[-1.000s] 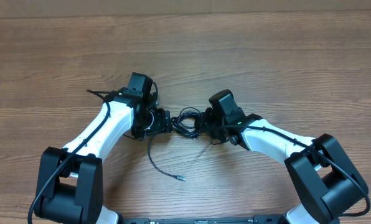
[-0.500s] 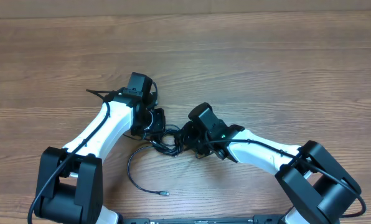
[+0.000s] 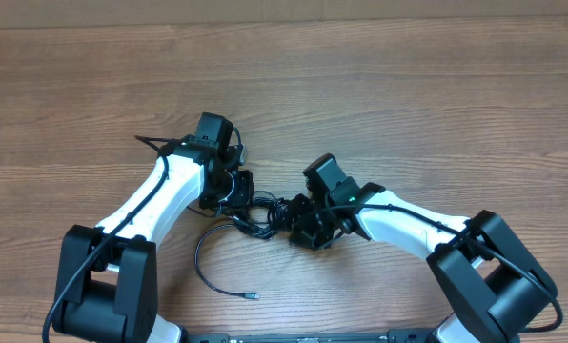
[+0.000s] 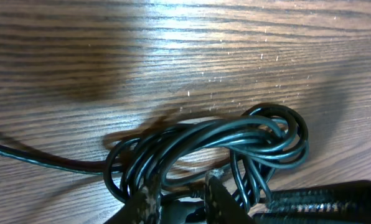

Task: Untangle cables
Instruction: 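Grasp the black cable coil with both grippers from opposite sides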

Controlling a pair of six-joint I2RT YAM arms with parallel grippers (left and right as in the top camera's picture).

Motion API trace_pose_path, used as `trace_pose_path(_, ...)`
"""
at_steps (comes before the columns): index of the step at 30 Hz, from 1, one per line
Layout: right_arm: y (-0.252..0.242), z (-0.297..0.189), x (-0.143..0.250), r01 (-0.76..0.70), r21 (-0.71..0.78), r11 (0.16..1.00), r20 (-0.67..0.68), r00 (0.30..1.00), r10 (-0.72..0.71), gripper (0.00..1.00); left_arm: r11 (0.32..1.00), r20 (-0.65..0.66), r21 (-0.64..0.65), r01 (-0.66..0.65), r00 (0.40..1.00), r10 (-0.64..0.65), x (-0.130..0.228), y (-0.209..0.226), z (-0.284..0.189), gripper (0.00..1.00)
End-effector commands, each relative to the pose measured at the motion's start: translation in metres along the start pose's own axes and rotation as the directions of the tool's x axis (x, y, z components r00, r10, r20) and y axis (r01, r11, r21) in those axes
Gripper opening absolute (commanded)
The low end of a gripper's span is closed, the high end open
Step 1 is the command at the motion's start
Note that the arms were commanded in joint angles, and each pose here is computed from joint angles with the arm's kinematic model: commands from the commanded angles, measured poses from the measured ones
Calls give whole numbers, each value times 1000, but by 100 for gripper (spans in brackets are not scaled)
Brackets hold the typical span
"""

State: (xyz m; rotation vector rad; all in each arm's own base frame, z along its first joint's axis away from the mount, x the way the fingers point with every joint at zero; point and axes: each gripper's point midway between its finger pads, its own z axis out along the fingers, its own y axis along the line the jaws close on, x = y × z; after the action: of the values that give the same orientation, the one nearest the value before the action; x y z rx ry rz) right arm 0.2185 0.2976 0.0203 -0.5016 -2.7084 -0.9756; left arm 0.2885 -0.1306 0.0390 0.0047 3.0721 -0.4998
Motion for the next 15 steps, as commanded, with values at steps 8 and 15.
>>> trace_pose_path(8,18,0,-15,57,-35,998,86,995,-54,39,1000,-54,-1,-26,998,26,5,3,17,29)
trace_pose_path(15,15,2,-13,55,-19,998,86,995,-53,44,1000,-57,-23,-4,998,3,5,7,20,31)
